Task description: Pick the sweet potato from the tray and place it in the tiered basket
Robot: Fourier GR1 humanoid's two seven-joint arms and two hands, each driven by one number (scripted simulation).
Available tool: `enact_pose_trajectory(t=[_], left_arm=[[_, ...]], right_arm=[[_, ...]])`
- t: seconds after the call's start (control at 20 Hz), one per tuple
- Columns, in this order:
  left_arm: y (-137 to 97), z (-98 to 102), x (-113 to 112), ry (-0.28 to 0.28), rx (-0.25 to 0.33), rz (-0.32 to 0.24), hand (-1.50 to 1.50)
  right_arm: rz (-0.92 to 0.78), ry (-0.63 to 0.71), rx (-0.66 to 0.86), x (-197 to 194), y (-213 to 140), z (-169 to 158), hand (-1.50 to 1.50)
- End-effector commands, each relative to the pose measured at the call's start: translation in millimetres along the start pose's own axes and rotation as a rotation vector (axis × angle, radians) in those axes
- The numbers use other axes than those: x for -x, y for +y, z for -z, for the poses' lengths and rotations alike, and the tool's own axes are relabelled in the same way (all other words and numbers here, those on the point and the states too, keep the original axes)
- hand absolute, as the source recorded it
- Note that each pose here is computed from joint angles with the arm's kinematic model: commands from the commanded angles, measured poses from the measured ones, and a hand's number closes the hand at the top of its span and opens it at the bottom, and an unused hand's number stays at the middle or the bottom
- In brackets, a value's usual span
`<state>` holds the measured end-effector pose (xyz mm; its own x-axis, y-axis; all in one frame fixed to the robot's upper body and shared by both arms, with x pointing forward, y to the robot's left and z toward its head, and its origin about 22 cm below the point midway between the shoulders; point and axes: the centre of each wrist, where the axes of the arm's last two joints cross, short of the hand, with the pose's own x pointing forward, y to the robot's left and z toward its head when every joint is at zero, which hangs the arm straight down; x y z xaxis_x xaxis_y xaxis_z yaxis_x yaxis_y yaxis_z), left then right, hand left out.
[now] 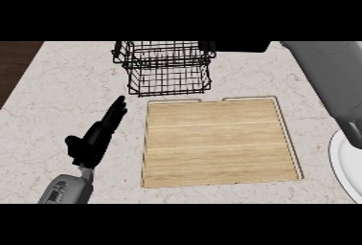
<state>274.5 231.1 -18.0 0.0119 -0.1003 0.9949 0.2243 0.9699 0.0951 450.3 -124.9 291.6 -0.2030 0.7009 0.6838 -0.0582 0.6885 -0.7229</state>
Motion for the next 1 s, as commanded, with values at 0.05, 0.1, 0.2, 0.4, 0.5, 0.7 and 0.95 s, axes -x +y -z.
enact_pose_trajectory(t=[0.05, 0.1, 0.2, 0.4, 0.5, 0.7, 0.95], left_arm=[[-13.2, 5.2, 1.9, -0.009, 0.019, -0.006, 0.0], [-8.7, 0.7, 1.5, -0.014, 0.014, 0.014, 0.0], [-11.9, 3.0, -2.0, -0.003, 0.038, 0.019, 0.0], [-22.4, 5.8, -2.7, -0.007, 0.024, 0.004, 0.0], [-15.1, 13.2, -2.6, -0.018, 0.025, -0.012, 0.0], [-19.3, 23.1, -23.4, -0.031, 0.058, -0.002, 0.0], [-23.6, 4.6, 0.3, -0.025, 0.038, 0.021, 0.0]], right_arm=[[-0.01, 0.006, -0.038, -38.7, 19.6, 14.6, 1.5], [-0.017, 0.02, -0.067, -39.4, 30.1, 16.4, 1.5], [-0.046, 0.014, -0.074, -47.4, 52.3, 17.7, 1.5], [-0.034, 0.023, -0.108, -42.0, 53.2, 23.3, 1.5], [-0.025, -0.002, -0.106, -37.0, 74.7, 22.8, 1.5], [-0.011, 0.003, -0.113, -50.5, 95.2, 21.4, 1.5], [0.08, 0.005, -0.158, -50.0, 107.3, 20.7, 1.5]])
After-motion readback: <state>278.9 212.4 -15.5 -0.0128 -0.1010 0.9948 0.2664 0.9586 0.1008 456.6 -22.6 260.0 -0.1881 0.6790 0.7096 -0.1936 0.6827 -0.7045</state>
